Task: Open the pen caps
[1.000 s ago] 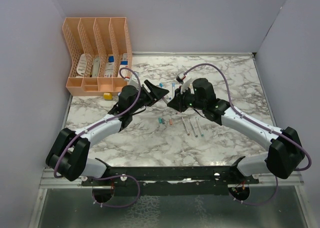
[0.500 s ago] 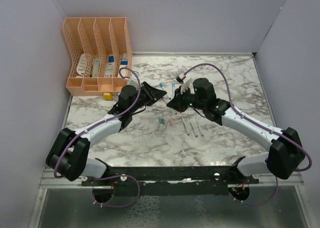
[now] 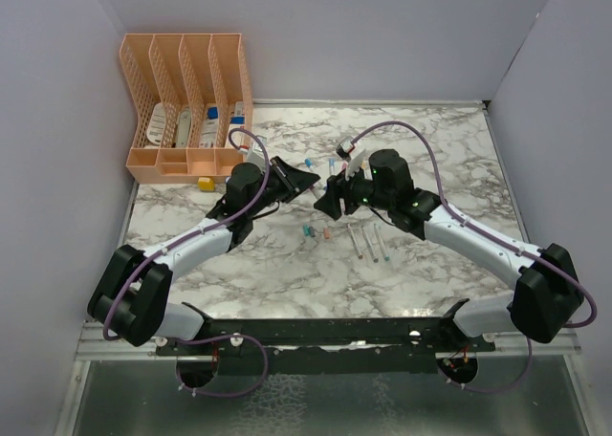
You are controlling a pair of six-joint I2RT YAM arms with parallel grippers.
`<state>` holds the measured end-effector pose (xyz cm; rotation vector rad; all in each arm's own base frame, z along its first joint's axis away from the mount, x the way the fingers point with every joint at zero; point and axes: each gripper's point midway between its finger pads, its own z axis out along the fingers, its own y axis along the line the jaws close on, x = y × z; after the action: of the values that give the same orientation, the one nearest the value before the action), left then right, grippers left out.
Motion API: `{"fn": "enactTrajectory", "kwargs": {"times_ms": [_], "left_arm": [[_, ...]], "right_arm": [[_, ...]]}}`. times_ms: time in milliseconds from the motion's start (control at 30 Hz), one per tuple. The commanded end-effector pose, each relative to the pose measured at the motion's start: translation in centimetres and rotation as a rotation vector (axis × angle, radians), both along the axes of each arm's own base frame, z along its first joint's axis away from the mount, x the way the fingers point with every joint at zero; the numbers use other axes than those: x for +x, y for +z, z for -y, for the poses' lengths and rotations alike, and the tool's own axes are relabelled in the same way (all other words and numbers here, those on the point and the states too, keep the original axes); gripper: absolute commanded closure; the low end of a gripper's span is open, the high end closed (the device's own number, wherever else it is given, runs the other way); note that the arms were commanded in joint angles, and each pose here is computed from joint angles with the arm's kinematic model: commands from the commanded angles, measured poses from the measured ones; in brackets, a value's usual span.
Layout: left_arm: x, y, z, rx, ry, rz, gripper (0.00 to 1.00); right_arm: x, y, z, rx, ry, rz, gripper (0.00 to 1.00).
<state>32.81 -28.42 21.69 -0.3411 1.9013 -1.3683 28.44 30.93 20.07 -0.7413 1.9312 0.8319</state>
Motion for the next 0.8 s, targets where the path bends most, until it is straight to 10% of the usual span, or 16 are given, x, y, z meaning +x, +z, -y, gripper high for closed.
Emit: {"fn": "enactTrajectory", "kwargs": {"times_ms": [0, 333, 767], "left_arm": [[-0.3, 1.7, 0.7, -0.022, -0.038, 0.049, 1.0], [-0.4, 1.6, 1.5, -0.017, -0.056, 0.049, 1.0], [-0.4, 0.2, 2.0, 0.008, -0.056, 0.031, 1.0]], "right_arm": [[0.0, 0.6, -0.6, 0.008, 0.02, 0.014, 0.42], [0.3, -0.3, -1.2, 0.001, 0.034, -0.014, 0.46], [0.8, -0.3, -1.5, -0.007, 0.029, -0.016, 0.81]]}}
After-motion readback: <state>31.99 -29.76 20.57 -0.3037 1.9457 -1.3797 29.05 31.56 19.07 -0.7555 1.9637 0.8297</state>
